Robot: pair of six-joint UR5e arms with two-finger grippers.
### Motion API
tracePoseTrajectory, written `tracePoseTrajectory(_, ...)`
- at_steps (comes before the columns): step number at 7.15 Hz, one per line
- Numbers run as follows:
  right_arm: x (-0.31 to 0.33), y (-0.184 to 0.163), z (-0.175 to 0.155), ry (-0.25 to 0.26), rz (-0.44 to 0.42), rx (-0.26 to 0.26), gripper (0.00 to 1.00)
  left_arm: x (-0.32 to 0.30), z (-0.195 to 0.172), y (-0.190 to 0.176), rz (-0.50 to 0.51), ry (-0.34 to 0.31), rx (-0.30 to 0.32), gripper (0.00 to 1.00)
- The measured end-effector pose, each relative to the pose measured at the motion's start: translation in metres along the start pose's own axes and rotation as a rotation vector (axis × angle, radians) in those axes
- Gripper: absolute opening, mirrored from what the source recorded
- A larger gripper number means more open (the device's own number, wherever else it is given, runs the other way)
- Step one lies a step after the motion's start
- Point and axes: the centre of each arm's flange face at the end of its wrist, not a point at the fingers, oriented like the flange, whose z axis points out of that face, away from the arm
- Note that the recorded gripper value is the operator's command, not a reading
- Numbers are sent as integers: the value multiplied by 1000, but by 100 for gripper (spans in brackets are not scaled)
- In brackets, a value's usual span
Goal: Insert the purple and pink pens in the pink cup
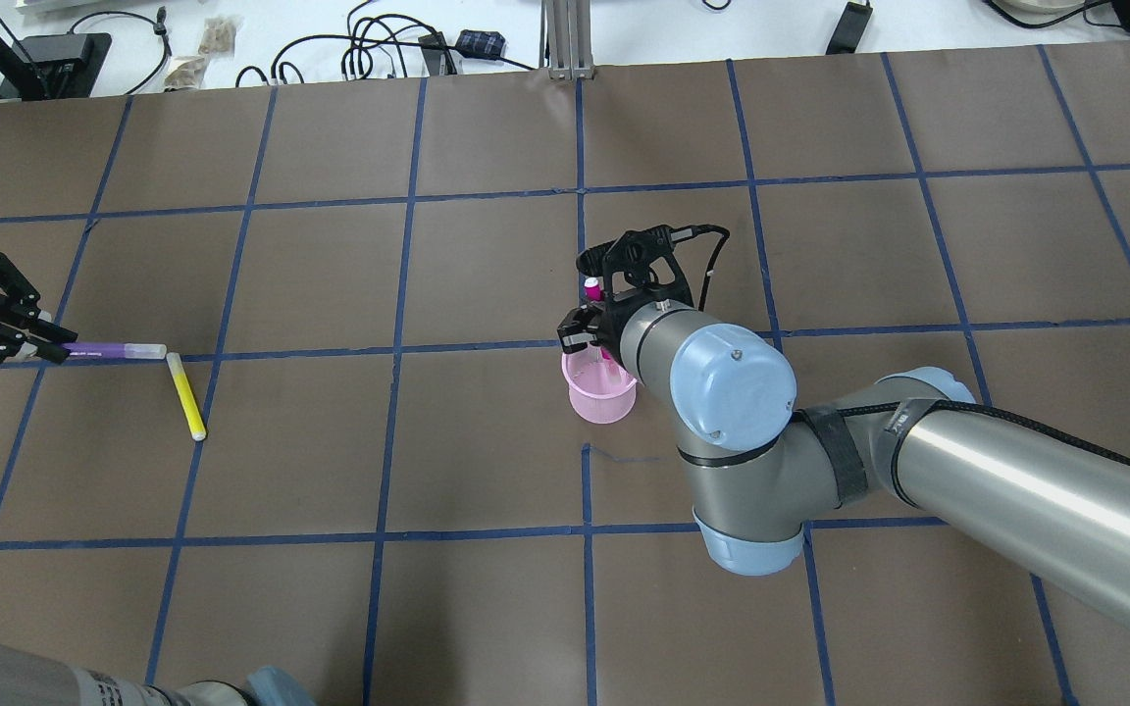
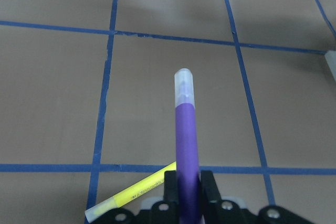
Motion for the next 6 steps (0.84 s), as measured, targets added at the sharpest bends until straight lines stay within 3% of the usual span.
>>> tracePoseTrajectory(2, 17, -17, -3, 26, 39, -4, 100, 8, -3, -60, -125, -24, -41, 0)
tracePoseTrajectory(3, 40, -38, -5, 57, 81, -68, 100, 12, -1, -92, -166, -32, -61, 0)
tracePoseTrajectory(6, 180, -132, -52, 163, 261, -401, 100, 26, 26, -195, -243, -37, -131, 0)
